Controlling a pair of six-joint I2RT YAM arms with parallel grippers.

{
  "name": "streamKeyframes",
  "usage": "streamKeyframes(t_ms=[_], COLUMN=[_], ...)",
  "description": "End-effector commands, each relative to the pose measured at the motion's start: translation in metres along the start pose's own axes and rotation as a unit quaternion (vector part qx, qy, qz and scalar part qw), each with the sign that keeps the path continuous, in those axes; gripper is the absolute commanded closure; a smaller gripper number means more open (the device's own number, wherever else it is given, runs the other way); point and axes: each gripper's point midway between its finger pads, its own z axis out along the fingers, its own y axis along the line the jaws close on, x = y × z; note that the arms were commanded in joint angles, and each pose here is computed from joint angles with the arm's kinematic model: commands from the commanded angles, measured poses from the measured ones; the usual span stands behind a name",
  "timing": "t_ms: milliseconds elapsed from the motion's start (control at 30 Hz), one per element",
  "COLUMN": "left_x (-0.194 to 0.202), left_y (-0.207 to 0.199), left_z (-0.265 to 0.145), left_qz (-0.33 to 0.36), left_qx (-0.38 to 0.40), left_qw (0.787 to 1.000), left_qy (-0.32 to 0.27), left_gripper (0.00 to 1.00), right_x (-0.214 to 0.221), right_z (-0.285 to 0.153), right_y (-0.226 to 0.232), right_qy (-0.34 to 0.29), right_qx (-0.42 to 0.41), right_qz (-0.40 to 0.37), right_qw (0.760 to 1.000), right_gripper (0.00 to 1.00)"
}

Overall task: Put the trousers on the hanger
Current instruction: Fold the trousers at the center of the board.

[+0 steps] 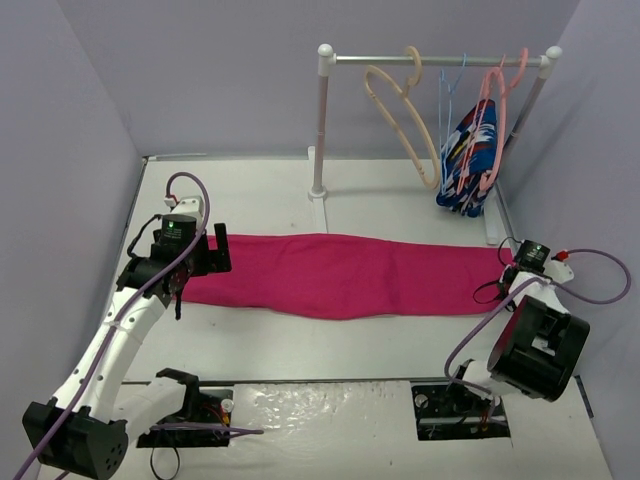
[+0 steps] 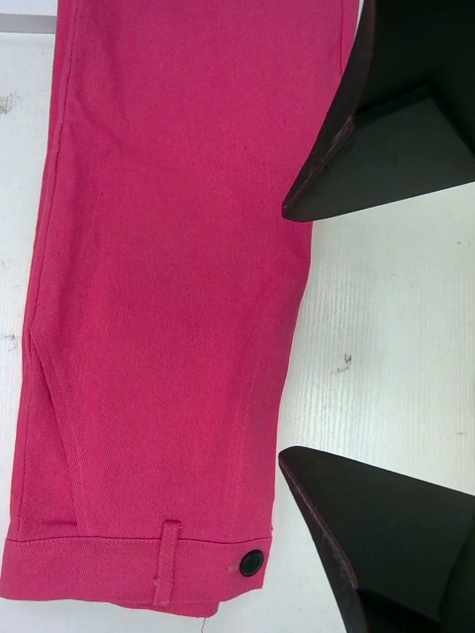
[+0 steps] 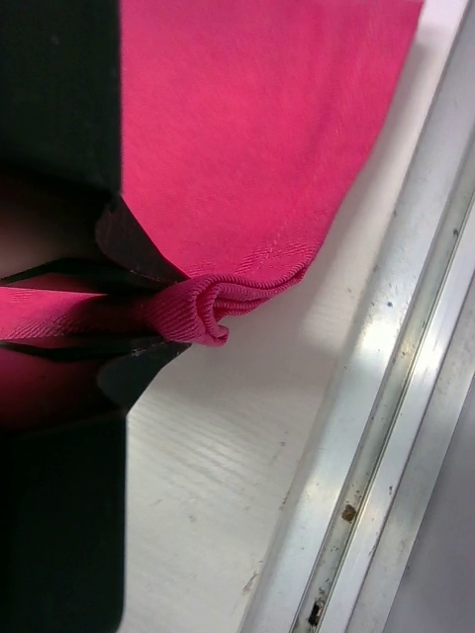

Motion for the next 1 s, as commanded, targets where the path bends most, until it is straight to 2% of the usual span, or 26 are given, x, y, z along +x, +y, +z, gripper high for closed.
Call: streamKeyframes(t_ms=[0,133,300,400,600,733,833,967], left_x=[-0.016,-0.015,-0.015,-0.015,-0.015,-0.014,-0.015,-0.015], left_y=[0.005,0.007,0.009,0.011,0.014,0.015,0.015,0.015], left_z=[0.0,0.001,0.002,0.003,0.001,0.0,0.0,-0.001], left_qz=[-0.001,0.0,0.0,0.0,0.0,-0.001,-0.001,-0.001], left_qx=[-0.012,-0.018,-0.025,-0.029,-0.037,-0.039,-0.039,-0.037], left_qw=[1.0,0.999,0.999,0.999,0.999,0.999,0.999,0.999], left_qy=[-0.029,-0.026,-0.026,-0.025,-0.029,-0.029,-0.03,-0.03], left_gripper=[0.03,0.03,0.03,0.03,0.03,0.03,0.03,0.03], right_x=[-0.041,-0.071,-0.091,-0.118,-0.187,-0.217,-0.233,-0.229], right_z=[-0.046,-0.091,-0.123,-0.156,-0.22,-0.259,-0.292,-0.318], right_y=[0.024,0.039,0.061,0.078,0.088,0.094,0.099,0.117], right_qy=[-0.06,-0.118,-0.138,-0.164,-0.243,-0.276,-0.297,-0.282], right_qx=[-0.071,-0.115,-0.172,-0.217,-0.233,-0.255,-0.279,-0.336], right_qz=[0.005,0.028,0.079,0.1,0.093,0.076,0.061,0.017], right_qw=[0.996,0.986,0.972,0.957,0.937,0.923,0.911,0.899], right_gripper=[1.0,1.0,1.0,1.0,1.0,1.0,1.0,1.0])
